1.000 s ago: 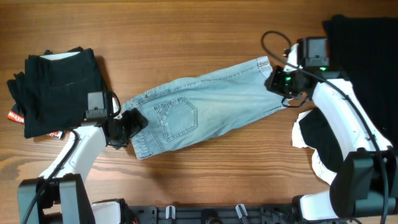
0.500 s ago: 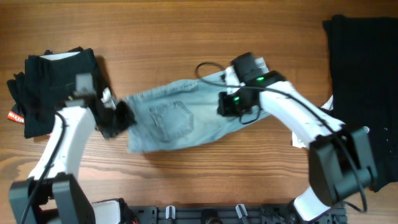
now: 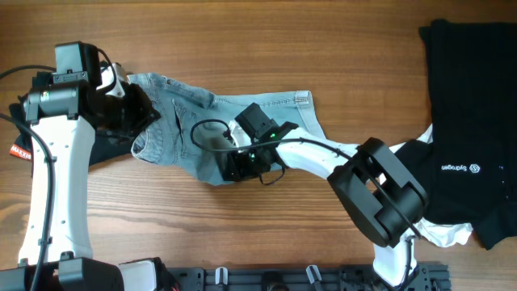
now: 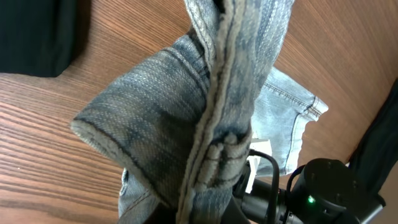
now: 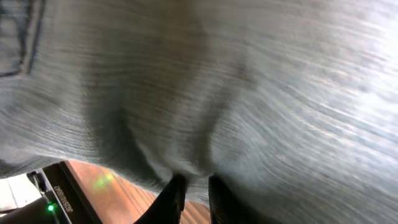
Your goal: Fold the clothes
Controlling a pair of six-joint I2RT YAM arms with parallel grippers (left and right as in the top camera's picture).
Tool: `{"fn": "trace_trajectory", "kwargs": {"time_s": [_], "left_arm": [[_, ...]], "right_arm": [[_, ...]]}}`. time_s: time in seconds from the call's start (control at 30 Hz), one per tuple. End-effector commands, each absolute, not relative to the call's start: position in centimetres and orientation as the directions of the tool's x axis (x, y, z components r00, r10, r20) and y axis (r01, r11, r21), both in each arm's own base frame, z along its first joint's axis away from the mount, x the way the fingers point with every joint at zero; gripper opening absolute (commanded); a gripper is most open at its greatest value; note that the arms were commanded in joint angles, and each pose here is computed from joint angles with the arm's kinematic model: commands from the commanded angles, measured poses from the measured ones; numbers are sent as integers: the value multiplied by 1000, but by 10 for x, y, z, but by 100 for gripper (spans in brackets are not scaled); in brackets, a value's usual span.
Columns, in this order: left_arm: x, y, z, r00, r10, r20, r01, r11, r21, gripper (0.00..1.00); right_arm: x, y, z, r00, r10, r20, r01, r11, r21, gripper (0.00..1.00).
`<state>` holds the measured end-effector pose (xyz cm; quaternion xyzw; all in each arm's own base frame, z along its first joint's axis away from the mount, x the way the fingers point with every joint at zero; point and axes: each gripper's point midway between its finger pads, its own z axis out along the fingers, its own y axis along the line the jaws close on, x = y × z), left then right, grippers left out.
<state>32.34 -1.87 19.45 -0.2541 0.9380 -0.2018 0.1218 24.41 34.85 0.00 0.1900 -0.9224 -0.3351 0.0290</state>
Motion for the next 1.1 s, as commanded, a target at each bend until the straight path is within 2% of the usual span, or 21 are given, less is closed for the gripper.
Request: {"fn": "trace_trajectory", "kwargs": {"time_s": [0.0,0.13,0.23,0.33,0.5,0.6,0.83,1.0,1.03,1.07], "left_arm": [[325,-22,208,-847,-512,-147,-393,787,-476,8],[325,-22,207,-847,-510,-149,-392,789,-473,8],[324,-24,207,-851,-504,-147,-387,791,-474,8],[324,-42,208,-877,-456,-152,-340,812,-475,8],[328,-96,214,-923,-323,-209,-184,848,-498,9],[331,-137,222,-929,-284,-237,-119,835,-537,11],[339,-220,230,-933,-224,-281,-1,783,-622,13],[345,-260,202,-952,-170,-254,28,779,-626,12],[348,-265,196,-954,-162,-253,34,779,-626,13],[350,-269,192,-954,-158,-255,39,778,-627,20]], "right_arm": [[285,304,34,-947,-279,-158,-320,803,503,20],[336,201,86,-953,-80,-292,-169,941,294,21],[346,146,77,-966,-11,-257,-71,971,227,21],[339,104,43,-983,70,-172,41,986,163,20],[319,101,-1,-997,67,-49,59,987,147,20],[312,108,-17,-999,48,0,48,989,142,19],[297,132,-22,-998,44,54,53,983,176,18],[294,137,-22,-997,47,61,57,983,173,19],[294,137,-22,-997,47,61,57,983,173,19],[293,137,-22,-997,47,62,57,983,173,19]]}}
